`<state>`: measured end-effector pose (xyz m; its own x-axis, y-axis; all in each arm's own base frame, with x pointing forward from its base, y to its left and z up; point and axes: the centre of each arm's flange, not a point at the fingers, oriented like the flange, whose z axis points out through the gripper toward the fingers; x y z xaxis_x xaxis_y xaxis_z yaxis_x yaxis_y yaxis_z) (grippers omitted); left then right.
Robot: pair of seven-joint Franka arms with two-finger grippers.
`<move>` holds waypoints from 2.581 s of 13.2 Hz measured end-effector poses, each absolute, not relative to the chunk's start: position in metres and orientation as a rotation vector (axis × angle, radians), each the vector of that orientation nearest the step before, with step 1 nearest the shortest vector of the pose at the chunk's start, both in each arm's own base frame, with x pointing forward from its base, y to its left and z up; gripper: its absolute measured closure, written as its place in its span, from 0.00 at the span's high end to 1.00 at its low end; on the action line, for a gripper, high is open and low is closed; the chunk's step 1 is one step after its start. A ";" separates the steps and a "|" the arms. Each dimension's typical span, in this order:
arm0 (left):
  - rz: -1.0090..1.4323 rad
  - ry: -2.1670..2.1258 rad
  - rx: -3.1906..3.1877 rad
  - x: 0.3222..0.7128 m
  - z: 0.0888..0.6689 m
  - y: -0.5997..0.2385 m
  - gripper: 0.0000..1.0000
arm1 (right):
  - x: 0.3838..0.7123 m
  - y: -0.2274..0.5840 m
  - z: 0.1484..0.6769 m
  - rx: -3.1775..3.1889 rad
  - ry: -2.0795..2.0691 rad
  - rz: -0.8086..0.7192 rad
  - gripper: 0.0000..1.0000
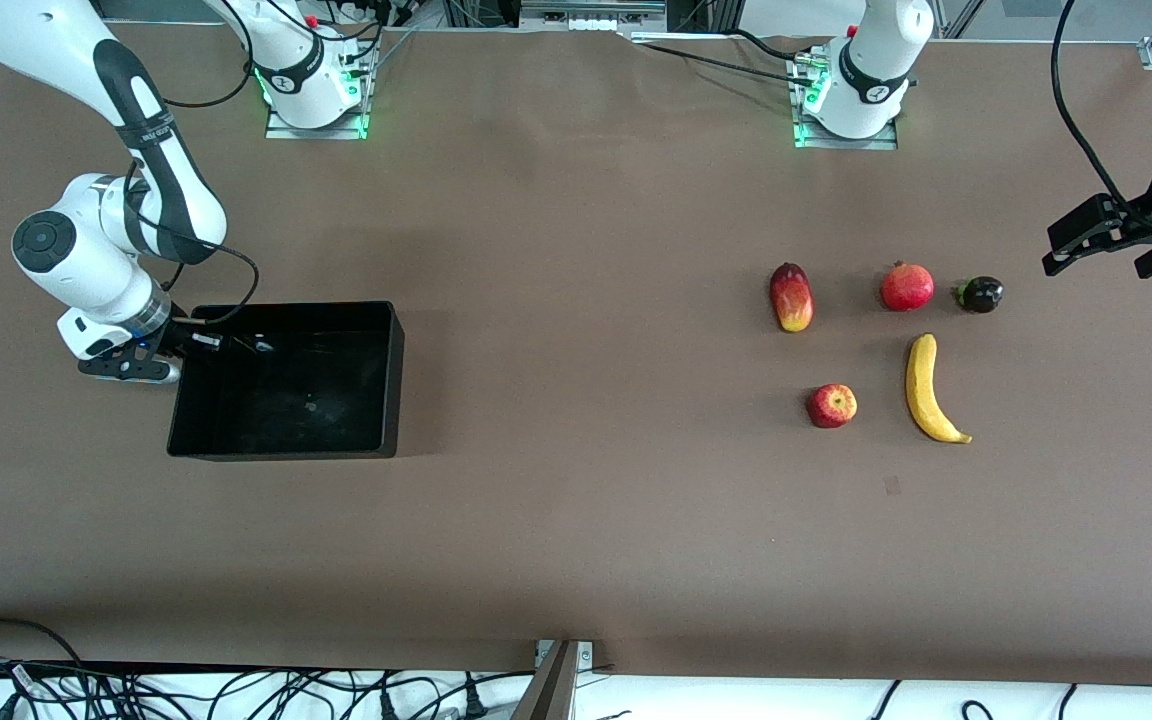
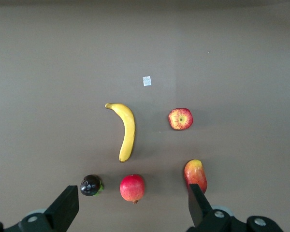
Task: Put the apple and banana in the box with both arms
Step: 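Lower the right gripper onto the black box's rim and grip it, then slide the black box with the right gripper toward the fruit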
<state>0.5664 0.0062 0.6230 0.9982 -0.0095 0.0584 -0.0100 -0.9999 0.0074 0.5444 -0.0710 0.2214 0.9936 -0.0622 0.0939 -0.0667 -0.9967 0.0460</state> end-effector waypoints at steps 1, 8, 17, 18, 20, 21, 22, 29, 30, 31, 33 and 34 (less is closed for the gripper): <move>0.089 -0.015 3.133 0.567 0.622 0.006 1.00 | 0.544 -0.070 0.222 3.088 -0.096 0.141 0.06; 0.085 -0.015 3.133 0.568 0.621 0.006 1.00 | 0.556 -0.048 0.242 3.107 -0.041 0.119 0.04; 0.085 -0.013 3.133 0.568 0.621 0.007 1.00 | 0.578 0.219 0.389 3.189 0.072 -0.035 0.04; 0.085 -0.013 3.133 0.568 0.621 0.007 1.00 | 0.565 0.262 0.385 3.200 0.085 -0.053 0.04; 0.086 -0.012 3.133 0.568 0.621 0.007 1.00 | 0.540 0.350 0.375 3.220 0.079 -0.078 0.04; 0.086 -0.012 3.133 0.568 0.621 0.007 1.00 | 0.529 0.389 0.368 3.227 0.044 -0.091 0.04; 0.086 -0.012 3.133 0.568 0.621 0.007 1.00 | 0.520 0.419 0.359 3.226 0.025 -0.100 0.04; 0.099 -0.006 3.133 0.568 0.624 0.009 1.00 | 0.508 0.491 0.279 3.257 0.045 -0.033 0.04; 0.101 -0.006 3.133 0.568 0.625 0.009 1.00 | 0.505 0.496 0.273 3.256 0.054 -0.027 0.04; 0.102 -0.006 3.133 0.568 0.625 0.009 1.00 | 0.503 0.499 0.268 3.255 0.059 -0.029 0.04; 0.103 -0.004 3.133 0.568 0.625 0.010 1.00 | 0.503 0.502 0.259 3.267 0.038 -0.017 0.04; 0.103 -0.003 3.133 0.568 0.625 0.010 1.00 | 0.503 0.503 0.253 3.277 0.015 -0.007 0.04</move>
